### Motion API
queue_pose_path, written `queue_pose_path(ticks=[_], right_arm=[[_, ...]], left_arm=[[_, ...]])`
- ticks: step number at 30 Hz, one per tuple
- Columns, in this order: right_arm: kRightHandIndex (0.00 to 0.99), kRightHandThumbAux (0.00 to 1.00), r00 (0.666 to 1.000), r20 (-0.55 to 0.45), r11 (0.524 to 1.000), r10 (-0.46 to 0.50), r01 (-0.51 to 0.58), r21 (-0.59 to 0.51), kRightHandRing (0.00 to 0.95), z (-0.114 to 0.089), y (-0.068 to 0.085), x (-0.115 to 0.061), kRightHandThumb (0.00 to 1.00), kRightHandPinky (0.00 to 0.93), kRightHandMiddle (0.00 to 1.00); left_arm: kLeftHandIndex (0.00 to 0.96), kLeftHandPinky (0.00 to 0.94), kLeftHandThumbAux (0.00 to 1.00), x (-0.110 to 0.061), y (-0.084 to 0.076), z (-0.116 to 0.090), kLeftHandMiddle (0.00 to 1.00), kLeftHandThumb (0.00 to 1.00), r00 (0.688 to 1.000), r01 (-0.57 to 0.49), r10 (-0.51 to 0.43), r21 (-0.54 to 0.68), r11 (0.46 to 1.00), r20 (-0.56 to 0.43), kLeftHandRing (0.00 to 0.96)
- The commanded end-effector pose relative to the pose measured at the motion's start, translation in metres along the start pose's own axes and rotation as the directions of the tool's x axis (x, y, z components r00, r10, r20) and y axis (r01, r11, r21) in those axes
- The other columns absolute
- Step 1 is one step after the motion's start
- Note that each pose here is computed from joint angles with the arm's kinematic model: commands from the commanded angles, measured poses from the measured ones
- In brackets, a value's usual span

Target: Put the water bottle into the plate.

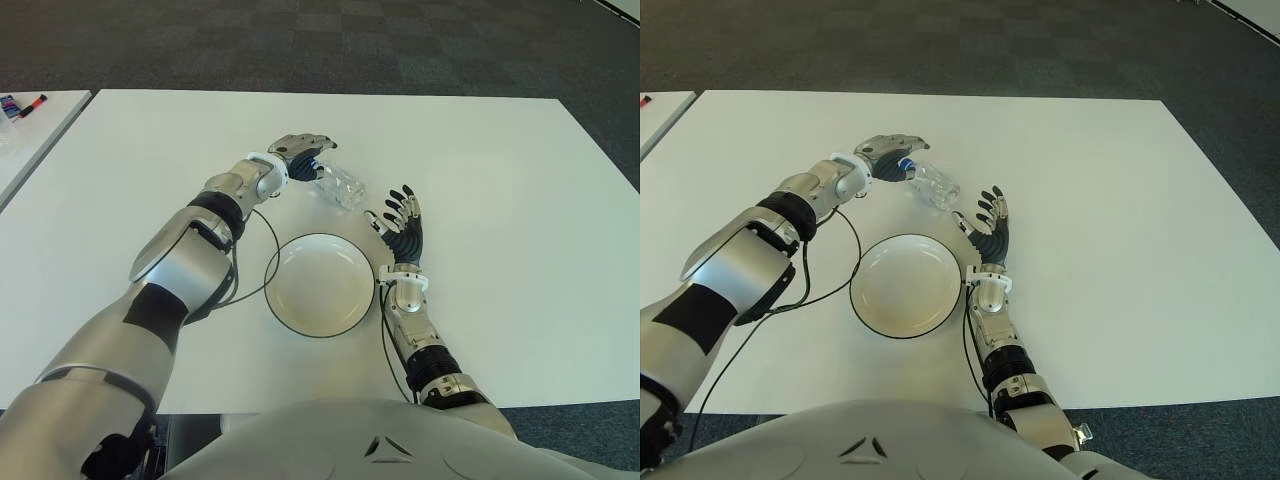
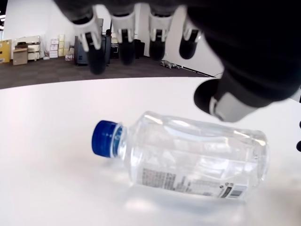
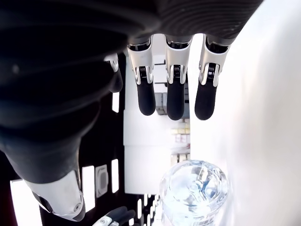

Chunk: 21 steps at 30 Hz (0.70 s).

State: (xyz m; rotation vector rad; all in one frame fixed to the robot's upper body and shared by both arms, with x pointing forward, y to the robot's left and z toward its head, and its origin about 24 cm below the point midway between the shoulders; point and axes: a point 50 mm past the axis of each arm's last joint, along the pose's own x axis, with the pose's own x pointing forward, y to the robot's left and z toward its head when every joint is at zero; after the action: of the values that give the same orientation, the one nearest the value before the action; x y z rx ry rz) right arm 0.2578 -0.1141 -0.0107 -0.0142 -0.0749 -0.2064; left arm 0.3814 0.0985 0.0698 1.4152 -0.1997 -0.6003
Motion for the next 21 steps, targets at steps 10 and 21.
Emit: queue_pose_path(ticks=[10, 21], right_arm=[[0.094, 0.682, 0.997, 0.071, 0.998, 0.016, -0.012, -0.057, 0.209, 0.027, 0.023, 0.019, 0.537, 0.256, 0.199], [0.092, 0.600, 0.995, 0.103, 0.973, -0.008, 0.031, -0.227, 0.189, 0.039, 0.015, 0.041, 0.511, 0.247, 0.166]], left_arm=[[0.000, 0.161, 0.546, -0.011, -0.011, -0.015, 0.051, 0.590, 0.998, -0.046, 0.042, -0.091, 0.995, -0.051, 0.088], [0.000, 0.121, 0.583, -0.022, -0.008, -0.029, 0.045, 0.563, 0.980, -0.187, 0.167, -0.228, 0.955, -0.104, 0.069]])
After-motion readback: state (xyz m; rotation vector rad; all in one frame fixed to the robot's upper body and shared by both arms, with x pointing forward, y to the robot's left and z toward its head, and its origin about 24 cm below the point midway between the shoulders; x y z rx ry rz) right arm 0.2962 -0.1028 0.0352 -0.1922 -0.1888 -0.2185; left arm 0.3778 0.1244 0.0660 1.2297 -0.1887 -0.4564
